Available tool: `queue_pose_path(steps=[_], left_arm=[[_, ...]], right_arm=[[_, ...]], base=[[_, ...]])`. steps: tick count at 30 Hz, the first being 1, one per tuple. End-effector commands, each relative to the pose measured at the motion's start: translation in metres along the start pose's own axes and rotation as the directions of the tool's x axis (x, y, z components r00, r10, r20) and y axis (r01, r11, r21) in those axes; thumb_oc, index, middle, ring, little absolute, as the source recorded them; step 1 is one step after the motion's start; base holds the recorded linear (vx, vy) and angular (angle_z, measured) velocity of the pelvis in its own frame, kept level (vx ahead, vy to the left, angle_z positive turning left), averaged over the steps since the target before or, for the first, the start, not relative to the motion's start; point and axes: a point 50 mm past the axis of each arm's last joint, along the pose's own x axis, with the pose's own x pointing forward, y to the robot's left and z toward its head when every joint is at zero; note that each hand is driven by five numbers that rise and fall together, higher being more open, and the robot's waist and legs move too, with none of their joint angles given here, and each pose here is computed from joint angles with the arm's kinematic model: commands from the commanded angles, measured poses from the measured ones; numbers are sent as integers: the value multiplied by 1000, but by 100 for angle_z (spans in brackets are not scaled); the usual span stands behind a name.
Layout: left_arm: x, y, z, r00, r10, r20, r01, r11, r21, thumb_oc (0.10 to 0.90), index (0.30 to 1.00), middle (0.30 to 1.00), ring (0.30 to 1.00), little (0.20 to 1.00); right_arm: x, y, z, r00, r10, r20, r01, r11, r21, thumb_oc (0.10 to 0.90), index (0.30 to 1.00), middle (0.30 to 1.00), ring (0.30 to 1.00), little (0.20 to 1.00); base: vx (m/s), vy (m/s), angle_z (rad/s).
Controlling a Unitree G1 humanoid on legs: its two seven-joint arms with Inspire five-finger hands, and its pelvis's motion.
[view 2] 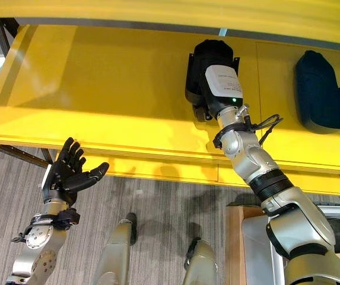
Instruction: Move parts from the plastic box to the shelf.
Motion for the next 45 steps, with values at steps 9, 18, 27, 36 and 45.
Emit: queue_pose_path(steps=[9,18,27,36,45], left_arm=[[5,-12,51,961,-92,261,91,996,17,900,1000,1000,1000,1000],[5,-11,52,961,-84,263,79,996,30,900,1000,1000,1000,1000],[5,-10,52,962,-78,262,71,997,36,900,1000,1000,1000,1000],[6,-5,51,964,-65,258,55,997,47,900,1000,1000,1000,1000],[5,-5,53,962,-67,264,56,997,51,900,1000,1000,1000,1000]], right_arm=[[33,-64,25,973,-189,136,203,974,-104,400,300,300,300,300],[26,-53,19,984,-130,124,146,981,-125,400,300,300,300,300],[19,-46,9,990,-95,108,110,983,-144,400,300,300,300,300],[17,-49,0,993,-81,88,95,980,-175,400,300,300,300,300],[17,-53,-3,993,-82,80,95,978,-185,400,300,300,300,300]], base=[[0,0,0],[0,0,0],[0,0,0],[0,0,0],[0,0,0]])
